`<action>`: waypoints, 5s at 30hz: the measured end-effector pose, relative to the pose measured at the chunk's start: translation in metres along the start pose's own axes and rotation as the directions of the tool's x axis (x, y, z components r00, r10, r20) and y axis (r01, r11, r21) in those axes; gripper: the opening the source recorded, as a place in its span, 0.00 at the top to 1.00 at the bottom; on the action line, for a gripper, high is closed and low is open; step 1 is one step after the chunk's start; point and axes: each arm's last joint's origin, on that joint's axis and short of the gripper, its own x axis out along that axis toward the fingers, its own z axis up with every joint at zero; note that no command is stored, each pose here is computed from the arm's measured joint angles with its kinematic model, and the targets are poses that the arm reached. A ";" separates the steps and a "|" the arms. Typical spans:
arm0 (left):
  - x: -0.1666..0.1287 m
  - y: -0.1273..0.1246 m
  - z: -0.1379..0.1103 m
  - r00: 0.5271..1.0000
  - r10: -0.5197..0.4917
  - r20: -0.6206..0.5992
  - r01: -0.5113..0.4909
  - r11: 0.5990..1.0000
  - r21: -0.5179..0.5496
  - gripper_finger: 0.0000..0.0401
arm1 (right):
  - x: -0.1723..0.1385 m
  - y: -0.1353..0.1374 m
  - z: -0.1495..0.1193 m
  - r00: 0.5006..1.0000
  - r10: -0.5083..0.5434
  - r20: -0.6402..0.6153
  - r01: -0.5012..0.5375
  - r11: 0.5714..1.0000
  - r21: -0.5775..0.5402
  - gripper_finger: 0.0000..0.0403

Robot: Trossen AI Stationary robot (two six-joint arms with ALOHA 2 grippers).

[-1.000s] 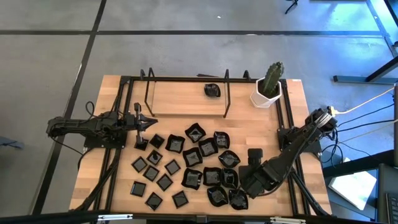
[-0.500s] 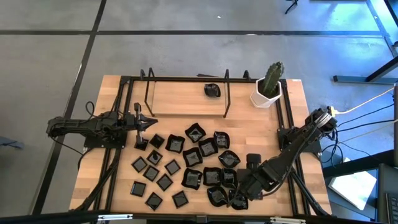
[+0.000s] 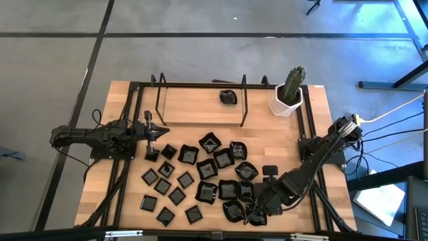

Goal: Pick & Place Mini shaped plates
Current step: Stack the leaf-shaped plate on top of the leaf-shaped plate on the shelf

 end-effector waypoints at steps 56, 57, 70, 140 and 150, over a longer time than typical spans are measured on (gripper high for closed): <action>0.000 0.000 0.001 1.000 -0.003 0.009 0.003 1.000 -0.021 0.97 | 0.016 -0.035 -0.026 0.938 0.346 0.016 -0.345 0.933 0.102 0.95; 0.000 0.000 0.001 1.000 -0.003 0.008 0.003 1.000 -0.021 0.97 | 0.016 -0.035 -0.026 0.938 0.345 0.016 -0.345 0.933 0.099 0.95; 0.000 0.000 0.000 1.000 0.000 0.005 0.000 1.000 0.005 0.97 | 0.016 -0.035 -0.026 0.938 0.347 0.017 -0.347 0.936 0.052 0.95; 0.000 0.000 0.004 0.999 -0.002 0.042 0.004 0.999 -0.055 0.99 | 0.016 -0.035 -0.023 0.943 0.325 0.065 -0.331 0.938 0.107 0.95; 0.000 0.001 0.005 0.998 0.000 0.058 0.004 0.997 -0.072 0.98 | 0.016 -0.037 -0.021 0.958 0.260 0.121 -0.273 0.956 0.110 0.95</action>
